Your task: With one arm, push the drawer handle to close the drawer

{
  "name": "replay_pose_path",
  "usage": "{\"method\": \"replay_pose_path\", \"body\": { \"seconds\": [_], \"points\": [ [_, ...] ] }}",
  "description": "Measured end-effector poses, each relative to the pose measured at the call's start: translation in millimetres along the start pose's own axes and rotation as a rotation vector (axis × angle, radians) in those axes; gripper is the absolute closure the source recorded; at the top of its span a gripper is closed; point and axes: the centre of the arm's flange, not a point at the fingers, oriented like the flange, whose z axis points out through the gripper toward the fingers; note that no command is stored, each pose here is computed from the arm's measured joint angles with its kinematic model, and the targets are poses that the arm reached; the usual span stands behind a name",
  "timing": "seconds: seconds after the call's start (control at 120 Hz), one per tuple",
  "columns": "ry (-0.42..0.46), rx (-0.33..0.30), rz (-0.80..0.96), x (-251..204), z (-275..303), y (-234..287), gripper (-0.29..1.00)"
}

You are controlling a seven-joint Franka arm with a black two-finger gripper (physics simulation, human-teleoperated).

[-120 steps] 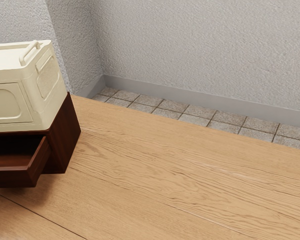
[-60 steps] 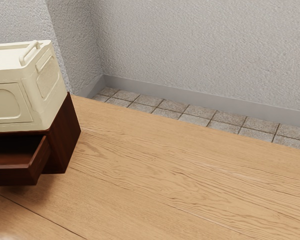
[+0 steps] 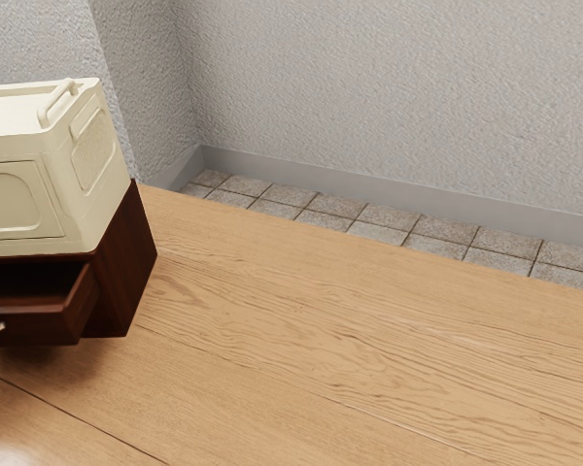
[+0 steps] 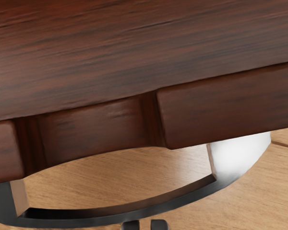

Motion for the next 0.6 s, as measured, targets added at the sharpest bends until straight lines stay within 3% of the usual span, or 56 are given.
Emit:
{"method": "replay_pose_path", "body": {
  "seconds": [0.6],
  "points": [
    [0.008,-0.012,0.015,40.6,-1.7,-10.4,0.74]
  ]
}}
